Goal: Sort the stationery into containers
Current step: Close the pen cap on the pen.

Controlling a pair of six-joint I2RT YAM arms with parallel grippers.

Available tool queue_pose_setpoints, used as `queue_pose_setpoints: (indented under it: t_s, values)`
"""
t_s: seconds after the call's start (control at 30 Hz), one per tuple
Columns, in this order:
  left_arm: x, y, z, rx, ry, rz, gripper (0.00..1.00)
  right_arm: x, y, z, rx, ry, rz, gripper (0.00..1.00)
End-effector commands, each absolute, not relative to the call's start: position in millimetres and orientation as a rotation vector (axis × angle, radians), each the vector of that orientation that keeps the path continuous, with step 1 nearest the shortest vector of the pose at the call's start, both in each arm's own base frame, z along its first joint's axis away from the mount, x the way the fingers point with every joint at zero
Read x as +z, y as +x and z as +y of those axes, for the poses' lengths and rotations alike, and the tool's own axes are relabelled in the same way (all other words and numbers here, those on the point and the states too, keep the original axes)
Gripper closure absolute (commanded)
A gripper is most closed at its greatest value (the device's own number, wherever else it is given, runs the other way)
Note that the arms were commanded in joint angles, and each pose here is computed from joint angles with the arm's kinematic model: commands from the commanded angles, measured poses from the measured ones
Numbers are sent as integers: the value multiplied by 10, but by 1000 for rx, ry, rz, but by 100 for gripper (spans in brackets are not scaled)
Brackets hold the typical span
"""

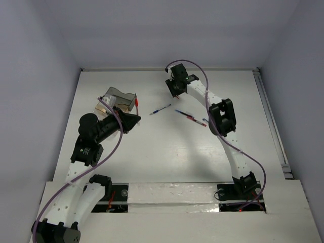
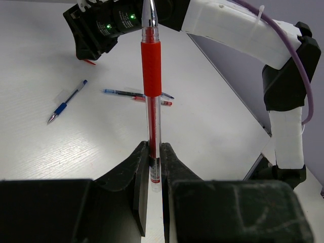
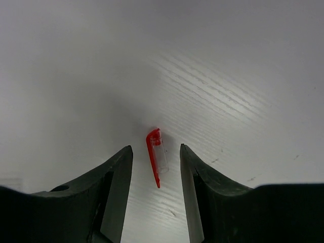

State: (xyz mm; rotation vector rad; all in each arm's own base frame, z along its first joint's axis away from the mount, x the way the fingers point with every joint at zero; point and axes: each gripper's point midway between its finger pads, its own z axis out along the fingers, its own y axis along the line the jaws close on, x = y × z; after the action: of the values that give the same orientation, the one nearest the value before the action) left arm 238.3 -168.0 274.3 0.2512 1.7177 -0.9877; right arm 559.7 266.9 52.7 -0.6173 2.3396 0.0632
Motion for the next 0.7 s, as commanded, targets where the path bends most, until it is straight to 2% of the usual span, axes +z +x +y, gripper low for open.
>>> queue_pose_setpoints:
  t_s: [0.0, 0.3, 0.47, 0.67]
  values:
    - [3008, 2381, -1690, -973, 292, 1639, 100, 612, 5669, 2710, 65, -673, 2309, 52]
    - [3009, 2382, -1686, -972, 288, 1639, 100, 367, 5736, 2599, 148, -614, 2373, 55]
    - [3013, 2381, -1686, -971, 290, 1639, 100, 291, 5676, 2591, 191, -637, 2402, 64]
    - [3020, 2383, -1682, -968, 288, 1636, 100, 138, 5482, 2512, 179, -713, 2470, 69]
